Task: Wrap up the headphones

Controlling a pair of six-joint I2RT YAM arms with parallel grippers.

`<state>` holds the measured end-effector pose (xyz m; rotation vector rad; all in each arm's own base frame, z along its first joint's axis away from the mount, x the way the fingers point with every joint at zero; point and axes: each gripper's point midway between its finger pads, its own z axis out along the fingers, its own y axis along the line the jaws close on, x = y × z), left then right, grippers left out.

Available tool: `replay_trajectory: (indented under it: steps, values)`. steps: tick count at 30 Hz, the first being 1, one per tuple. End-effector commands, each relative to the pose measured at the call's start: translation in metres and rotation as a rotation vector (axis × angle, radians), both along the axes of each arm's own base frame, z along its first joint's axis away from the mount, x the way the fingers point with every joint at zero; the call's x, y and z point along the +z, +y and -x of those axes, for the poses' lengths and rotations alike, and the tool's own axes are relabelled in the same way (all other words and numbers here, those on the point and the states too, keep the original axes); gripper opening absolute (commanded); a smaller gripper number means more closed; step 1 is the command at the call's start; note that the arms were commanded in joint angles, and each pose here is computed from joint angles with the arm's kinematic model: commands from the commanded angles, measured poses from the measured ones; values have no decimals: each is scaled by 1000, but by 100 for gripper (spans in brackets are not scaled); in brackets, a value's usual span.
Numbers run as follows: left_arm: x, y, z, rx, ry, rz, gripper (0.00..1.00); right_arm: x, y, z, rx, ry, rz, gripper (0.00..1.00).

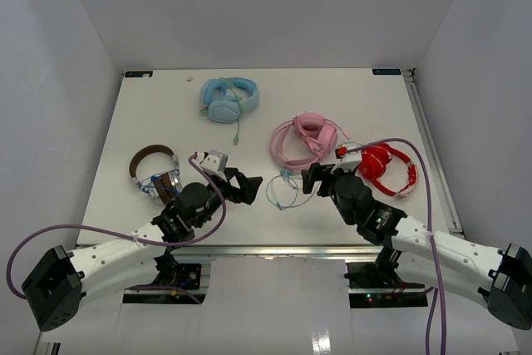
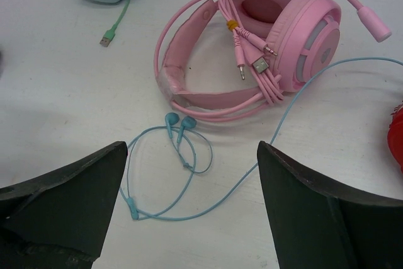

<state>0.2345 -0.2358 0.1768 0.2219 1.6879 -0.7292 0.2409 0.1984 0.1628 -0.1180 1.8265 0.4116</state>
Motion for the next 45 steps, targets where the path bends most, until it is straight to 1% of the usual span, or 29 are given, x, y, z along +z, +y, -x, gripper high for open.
replay_trajectory:
  steps: [1,3,4,7,8,11,13,15,20,25,26,28,31,34,36,38,45]
  values:
    - [1,-1,1,-8,-9,4,98,34,-3,-9,-48,-67,-49,90]
    - [0,-1,2,-9,-5,3,98,30,-16,-10,-104,-40,13,90]
    - [0,0,1,-6,-6,4,98,37,-20,-11,-121,-35,26,90]
    - [0,1,1,0,-6,7,98,78,-33,-15,-178,-46,40,92]
    - [-1,1,1,2,-6,6,98,79,-46,-16,-224,-36,68,92]
    - [-3,3,-1,17,0,-1,98,105,-80,-26,-334,-26,83,92]
    - [-5,5,-4,38,8,-9,98,99,-108,-29,-417,27,102,92]
    - [-5,6,-4,46,10,-11,98,102,-131,-34,-487,40,85,92]
    - [-5,3,-3,31,15,0,98,82,-193,-42,-678,115,83,94]
    - [-3,5,-2,33,15,7,98,28,-213,-43,-702,285,-44,92]
    - [-1,5,-2,34,11,10,98,21,-220,-43,-729,304,-78,92]
    - [0,5,-1,32,11,16,98,0,-223,-41,-751,354,-93,92]
    - [0,5,-1,31,12,19,98,-12,-234,-36,-826,377,-110,93]
    - [-1,4,-1,30,13,18,98,-13,-249,-24,-934,332,-152,99]
    - [-1,4,-1,28,17,16,98,-13,-263,-17,-1006,307,-185,94]
    - [-2,3,-1,26,18,16,98,-16,-270,-13,-1040,307,-201,92]
    - [-6,1,-1,19,28,10,98,-37,-292,-10,-1116,398,-214,90]
